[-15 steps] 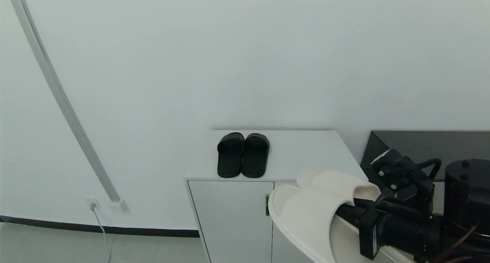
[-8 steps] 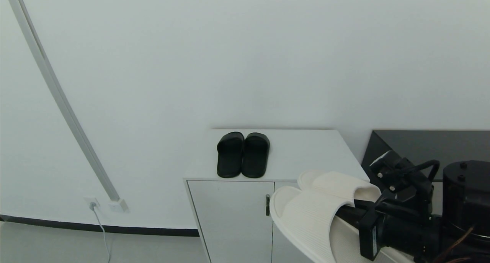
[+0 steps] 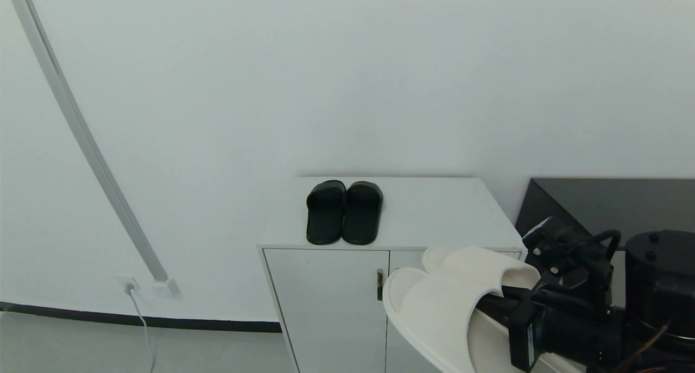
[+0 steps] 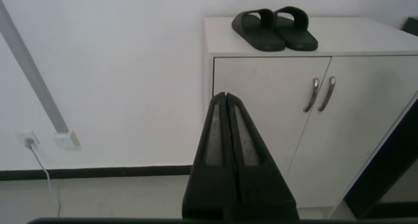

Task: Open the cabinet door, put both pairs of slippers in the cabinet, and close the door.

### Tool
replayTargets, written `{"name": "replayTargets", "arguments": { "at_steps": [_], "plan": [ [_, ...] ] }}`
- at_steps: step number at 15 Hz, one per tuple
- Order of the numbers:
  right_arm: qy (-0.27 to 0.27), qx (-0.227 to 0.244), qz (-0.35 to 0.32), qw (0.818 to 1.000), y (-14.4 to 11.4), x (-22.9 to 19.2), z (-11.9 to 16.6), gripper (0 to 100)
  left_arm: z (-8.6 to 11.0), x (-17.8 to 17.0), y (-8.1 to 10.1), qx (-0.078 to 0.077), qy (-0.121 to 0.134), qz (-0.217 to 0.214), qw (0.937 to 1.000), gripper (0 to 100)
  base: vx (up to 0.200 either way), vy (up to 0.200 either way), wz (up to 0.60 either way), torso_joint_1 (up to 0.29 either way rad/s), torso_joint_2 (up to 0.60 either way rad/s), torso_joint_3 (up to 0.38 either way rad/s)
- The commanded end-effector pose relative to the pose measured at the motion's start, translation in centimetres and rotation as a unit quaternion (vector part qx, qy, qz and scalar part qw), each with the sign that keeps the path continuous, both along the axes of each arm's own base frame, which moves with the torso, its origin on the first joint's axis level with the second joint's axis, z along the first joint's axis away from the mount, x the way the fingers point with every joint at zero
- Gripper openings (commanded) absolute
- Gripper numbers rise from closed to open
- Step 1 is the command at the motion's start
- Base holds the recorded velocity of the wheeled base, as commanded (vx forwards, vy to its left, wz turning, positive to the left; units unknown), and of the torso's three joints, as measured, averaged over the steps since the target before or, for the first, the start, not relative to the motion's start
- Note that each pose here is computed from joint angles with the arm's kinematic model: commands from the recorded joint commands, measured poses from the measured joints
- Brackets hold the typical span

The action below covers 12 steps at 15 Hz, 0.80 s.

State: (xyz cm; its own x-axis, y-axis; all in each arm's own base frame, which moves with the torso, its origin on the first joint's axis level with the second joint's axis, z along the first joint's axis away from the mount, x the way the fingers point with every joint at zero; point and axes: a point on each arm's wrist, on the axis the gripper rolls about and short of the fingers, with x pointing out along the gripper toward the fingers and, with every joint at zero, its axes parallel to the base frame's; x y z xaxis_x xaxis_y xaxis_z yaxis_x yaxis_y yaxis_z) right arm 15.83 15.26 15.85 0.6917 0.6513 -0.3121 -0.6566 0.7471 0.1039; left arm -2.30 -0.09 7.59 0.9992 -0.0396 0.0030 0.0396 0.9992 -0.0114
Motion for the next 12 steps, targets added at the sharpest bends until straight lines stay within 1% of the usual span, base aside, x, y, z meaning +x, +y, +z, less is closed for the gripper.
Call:
{"name": "replayTargets", "arguments": {
  "at_steps": [1, 7, 12],
  "plan": [
    [0.002, -0.002, 0.0, 1.0, 0.05, 0.04, -0.14, 0, 0.0, 0.01, 0.0, -0.002, 0.001, 0.0, 1.0, 100, 0.0, 0.0, 0.0, -0.168, 0.36, 0.193],
    [0.012, -0.011, 0.004, 1.0, 0.23, 0.03, -0.76, 0, 0.0, 0.01, 0.0, -0.001, 0.001, 0.001, 1.0, 100, 0.0, 0.0, 0.0, -0.17, 0.39, 0.219],
    [0.012, -0.012, 0.005, 1.0, 0.26, -0.04, -0.8, 0, 0.0, 0.01, 0.0, -0.001, 0.001, 0.001, 1.0, 100, 0.0, 0.0, 0.0, -0.229, 0.54, 0.316]
  ]
}}
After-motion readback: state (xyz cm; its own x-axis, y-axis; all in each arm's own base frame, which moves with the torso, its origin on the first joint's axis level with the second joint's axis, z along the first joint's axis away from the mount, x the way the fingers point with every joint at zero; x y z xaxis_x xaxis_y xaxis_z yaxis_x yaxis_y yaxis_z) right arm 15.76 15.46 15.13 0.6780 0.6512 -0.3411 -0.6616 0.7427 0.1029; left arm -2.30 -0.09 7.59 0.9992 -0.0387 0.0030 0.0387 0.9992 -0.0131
